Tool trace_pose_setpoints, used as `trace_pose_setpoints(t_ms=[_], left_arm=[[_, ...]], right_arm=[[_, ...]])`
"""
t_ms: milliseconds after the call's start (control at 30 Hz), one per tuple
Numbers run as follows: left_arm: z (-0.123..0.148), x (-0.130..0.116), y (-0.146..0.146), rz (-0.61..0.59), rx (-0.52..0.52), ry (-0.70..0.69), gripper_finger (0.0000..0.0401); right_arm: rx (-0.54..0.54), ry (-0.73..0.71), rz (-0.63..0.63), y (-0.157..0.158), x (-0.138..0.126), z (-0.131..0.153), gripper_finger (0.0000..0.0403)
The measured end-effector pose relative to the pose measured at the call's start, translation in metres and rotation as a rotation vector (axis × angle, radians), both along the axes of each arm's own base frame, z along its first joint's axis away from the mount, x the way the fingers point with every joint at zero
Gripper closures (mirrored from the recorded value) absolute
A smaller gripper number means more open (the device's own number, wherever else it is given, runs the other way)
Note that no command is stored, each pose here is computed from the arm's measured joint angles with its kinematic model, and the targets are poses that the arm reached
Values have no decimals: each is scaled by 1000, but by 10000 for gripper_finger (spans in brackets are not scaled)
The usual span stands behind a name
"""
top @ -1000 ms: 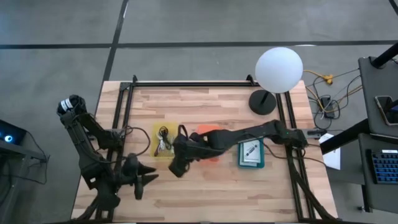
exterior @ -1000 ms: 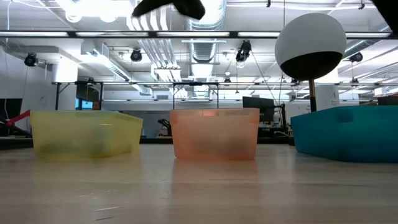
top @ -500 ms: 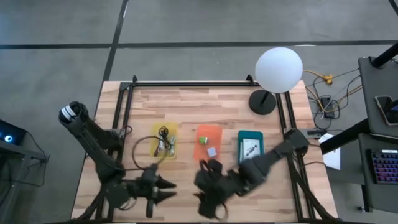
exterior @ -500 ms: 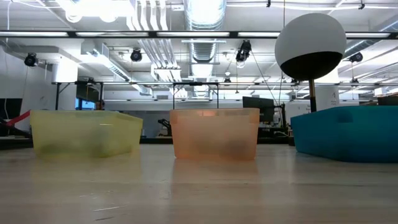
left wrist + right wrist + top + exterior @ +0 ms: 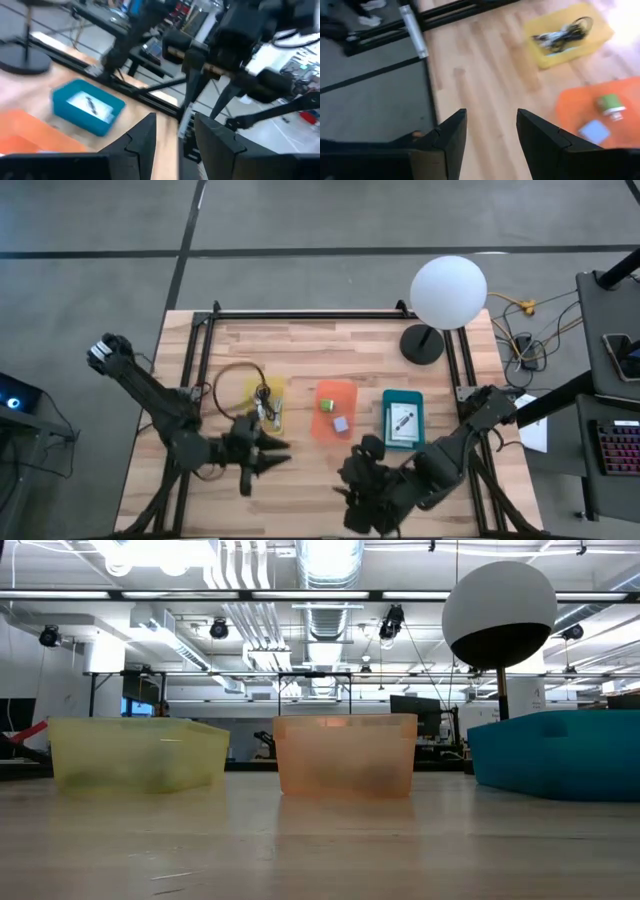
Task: Pick and place items into bin
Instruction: Return to Home Position
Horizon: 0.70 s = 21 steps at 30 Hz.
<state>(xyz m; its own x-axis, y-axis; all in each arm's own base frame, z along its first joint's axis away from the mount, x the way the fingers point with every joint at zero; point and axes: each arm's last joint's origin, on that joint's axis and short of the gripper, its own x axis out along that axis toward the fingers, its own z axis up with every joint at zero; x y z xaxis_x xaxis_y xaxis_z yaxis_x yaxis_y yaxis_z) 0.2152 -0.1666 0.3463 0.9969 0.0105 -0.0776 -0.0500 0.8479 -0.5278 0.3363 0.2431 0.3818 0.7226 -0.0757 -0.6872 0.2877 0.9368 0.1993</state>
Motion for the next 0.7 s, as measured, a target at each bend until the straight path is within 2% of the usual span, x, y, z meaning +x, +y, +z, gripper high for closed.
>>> trace_pose_setpoints(t_ms=[100,200,333,533,700], left_arm=[[9,-15,20,15,35,-23,283],[5,-32,41,36,37,-45,283],[-19,-51,70,86,18,-48,283],[-52,-75,103,70,-55,-163,283],[-77,-89,128,79,-53,-198,283]], right_arm=[[-9,16,-27,-18,1,-2,243],[2,22,-57,-35,-5,-4,243],[62,-19,-94,-58,-20,-11,243],[151,-142,-192,-106,-44,-26,243],[216,-269,-290,-149,-64,-41,243]])
